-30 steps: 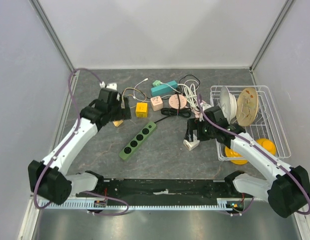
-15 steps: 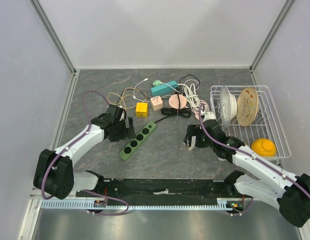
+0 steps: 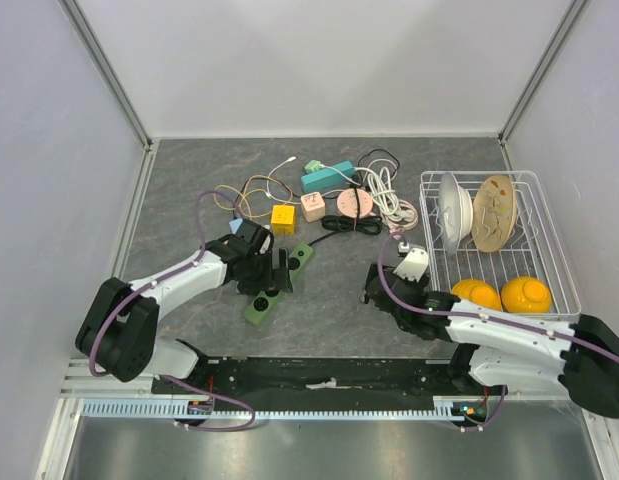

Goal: Insert the plug
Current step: Adjust the socket at the center of the board, then pick up the plug from the center of the board.

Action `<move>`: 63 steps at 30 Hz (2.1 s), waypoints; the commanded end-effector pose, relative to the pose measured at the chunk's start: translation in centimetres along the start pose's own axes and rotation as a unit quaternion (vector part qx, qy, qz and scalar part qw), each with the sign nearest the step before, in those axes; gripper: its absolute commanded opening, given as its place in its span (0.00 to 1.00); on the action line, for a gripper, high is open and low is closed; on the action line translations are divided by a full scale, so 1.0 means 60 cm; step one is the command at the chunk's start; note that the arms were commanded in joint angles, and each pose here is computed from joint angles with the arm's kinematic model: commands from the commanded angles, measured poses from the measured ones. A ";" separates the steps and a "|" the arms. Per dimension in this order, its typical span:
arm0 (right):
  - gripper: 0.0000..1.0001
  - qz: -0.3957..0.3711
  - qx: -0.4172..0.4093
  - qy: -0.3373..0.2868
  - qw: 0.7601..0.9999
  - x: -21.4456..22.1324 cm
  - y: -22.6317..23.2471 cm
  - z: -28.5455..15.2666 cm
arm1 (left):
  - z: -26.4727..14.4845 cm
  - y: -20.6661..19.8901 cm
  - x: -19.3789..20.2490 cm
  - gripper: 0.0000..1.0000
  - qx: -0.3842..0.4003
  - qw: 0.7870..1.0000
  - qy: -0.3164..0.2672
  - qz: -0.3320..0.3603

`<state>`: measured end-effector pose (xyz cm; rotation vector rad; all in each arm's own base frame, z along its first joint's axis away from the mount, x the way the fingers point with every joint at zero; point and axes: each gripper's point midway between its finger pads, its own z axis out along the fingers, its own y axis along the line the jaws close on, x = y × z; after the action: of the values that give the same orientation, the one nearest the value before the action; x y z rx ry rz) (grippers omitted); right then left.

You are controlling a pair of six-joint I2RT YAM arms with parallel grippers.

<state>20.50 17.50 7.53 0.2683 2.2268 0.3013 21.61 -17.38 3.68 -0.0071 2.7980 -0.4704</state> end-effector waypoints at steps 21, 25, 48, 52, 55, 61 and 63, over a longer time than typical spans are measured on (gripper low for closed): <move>0.82 0.058 0.146 -0.098 0.983 0.004 0.017 0.080 | -0.050 -0.109 -0.005 0.99 0.083 0.996 -0.032 -0.004; 0.73 0.037 0.153 -0.111 0.981 -0.004 0.015 0.083 | -0.074 -0.114 -0.017 0.99 0.094 0.994 -0.058 -0.002; 0.24 -0.224 -0.064 -0.051 0.971 -0.023 0.111 0.027 | -0.170 -0.134 -0.082 0.99 0.167 0.966 -0.197 0.021; 0.54 -0.182 -0.063 -0.061 0.979 -0.032 0.112 0.020 | -0.163 -0.153 -0.080 1.00 0.198 0.958 -0.195 0.072; 0.71 -0.144 -0.070 -0.069 0.985 -0.050 0.119 0.007 | -0.152 -0.167 -0.077 1.00 0.217 0.952 -0.182 0.116; 0.92 -0.147 -0.143 0.029 0.978 -0.056 0.137 0.004 | -0.138 -0.208 -0.097 0.99 0.237 0.955 -0.140 0.110; 0.94 -0.135 -0.170 0.061 0.974 -0.077 0.137 0.012 | -0.142 -0.214 -0.095 0.99 0.241 0.954 -0.140 0.108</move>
<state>24.04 22.38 10.66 -0.1477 2.1848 0.3221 23.42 -24.47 13.54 0.2240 2.4225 -0.8818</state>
